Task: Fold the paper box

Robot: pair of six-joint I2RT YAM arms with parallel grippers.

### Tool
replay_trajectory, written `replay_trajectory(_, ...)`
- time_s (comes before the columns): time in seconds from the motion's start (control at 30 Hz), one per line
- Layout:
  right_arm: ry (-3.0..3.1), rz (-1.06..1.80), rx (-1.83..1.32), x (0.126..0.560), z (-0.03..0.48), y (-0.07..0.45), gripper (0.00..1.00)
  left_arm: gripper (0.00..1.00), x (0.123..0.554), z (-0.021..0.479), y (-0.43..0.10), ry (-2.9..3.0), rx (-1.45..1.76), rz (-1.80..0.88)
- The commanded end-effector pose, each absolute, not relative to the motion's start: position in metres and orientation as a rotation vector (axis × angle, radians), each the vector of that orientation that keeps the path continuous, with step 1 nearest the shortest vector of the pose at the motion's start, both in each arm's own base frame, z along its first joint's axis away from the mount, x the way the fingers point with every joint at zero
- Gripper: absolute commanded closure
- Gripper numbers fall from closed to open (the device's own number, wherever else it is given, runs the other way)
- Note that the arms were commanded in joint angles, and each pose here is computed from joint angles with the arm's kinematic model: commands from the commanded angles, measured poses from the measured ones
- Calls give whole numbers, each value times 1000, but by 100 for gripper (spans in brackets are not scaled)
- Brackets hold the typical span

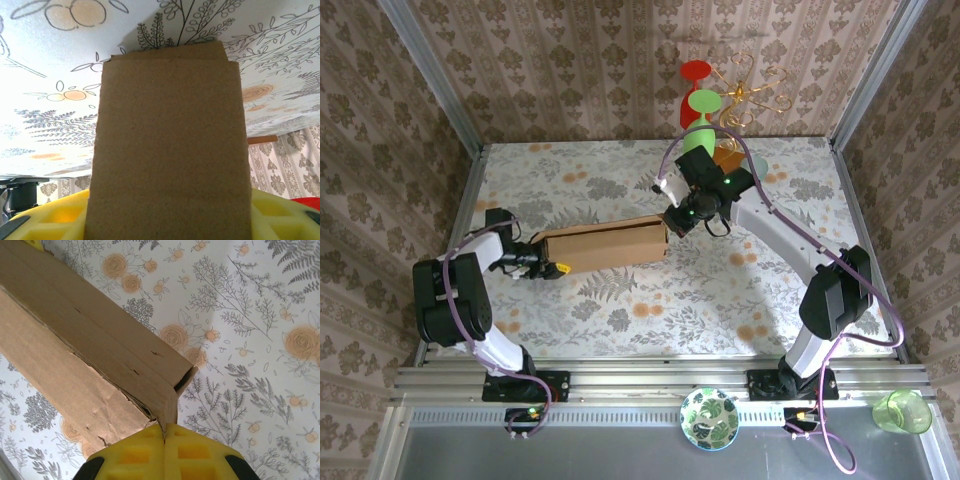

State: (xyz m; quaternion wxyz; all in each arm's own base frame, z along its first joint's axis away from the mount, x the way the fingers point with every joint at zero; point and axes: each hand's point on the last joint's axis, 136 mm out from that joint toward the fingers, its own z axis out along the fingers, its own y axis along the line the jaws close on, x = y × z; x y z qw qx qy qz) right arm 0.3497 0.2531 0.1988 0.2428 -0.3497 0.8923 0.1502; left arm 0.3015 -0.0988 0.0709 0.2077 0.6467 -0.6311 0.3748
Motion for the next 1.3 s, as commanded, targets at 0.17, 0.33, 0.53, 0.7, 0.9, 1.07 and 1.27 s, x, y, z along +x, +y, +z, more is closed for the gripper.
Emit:
replay_trajectory(0.17, 2574, 437, -710, 342, 217, 249, 100, 79, 290, 51, -84, -1654, 1970, 902)
replay_trajectory(0.33, 2656, 458, -625, 341, 217, 251, 100, 79, 290, 49, -83, -1634, 1989, 901)
replay_trajectory(0.53, 2714, 473, -525, 343, 224, 254, 100, 80, 285, 46, -82, -1636, 1996, 875)
replay_trajectory(0.7, 2743, 441, -485, 342, 221, 251, 100, 79, 283, 47, -79, -1632, 2010, 864)
replay_trajectory(0.9, 2799, 481, -342, 338, 222, 255, 100, 79, 284, 46, -77, -1631, 2025, 865)
replay_trajectory(1.07, 2822, 521, -232, 341, 224, 262, 100, 79, 281, 45, -77, -1629, 2028, 856)
replay_trajectory(1.27, 2834, 522, -104, 339, 209, 266, 100, 79, 282, 44, -78, -1624, 2026, 869)
